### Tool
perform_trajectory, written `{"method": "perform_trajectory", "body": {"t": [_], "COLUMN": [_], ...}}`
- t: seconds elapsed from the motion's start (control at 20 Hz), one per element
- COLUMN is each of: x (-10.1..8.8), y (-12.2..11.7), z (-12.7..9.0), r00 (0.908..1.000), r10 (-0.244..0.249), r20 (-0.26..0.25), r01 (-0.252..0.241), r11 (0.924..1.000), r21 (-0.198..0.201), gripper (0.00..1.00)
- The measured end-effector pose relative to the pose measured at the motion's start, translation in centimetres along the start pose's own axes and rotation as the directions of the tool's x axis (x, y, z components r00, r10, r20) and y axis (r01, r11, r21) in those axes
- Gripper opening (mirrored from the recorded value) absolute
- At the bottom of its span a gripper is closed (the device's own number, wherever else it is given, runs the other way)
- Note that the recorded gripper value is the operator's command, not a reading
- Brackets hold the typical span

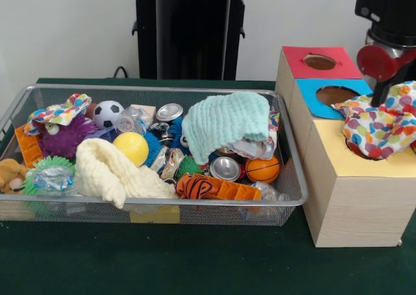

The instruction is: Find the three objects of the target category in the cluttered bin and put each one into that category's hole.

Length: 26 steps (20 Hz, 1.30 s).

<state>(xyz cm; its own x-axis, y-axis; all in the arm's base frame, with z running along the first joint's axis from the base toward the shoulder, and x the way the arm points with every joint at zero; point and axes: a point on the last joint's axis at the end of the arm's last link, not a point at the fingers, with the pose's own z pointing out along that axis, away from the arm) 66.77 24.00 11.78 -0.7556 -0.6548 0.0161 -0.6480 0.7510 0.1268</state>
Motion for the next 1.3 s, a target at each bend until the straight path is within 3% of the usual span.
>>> {"method": "perform_trajectory", "body": {"t": [0.1, 0.4, 1.3], "x": [-0.6, -1.1, -0.1], "y": [0.2, 0.1, -1.1], "z": [-1.4, -2.7, -2.2], "r00": [0.9997, 0.9990, 0.9994], "r10": [0.004, 0.003, 0.016], "r20": [0.025, 0.045, 0.029], "r01": [-0.004, -0.003, -0.017], "r11": [1.0000, 0.9999, 0.9997], "r21": [0.002, 0.014, 0.018], "gripper": [0.00, 0.00, 0.00]}}
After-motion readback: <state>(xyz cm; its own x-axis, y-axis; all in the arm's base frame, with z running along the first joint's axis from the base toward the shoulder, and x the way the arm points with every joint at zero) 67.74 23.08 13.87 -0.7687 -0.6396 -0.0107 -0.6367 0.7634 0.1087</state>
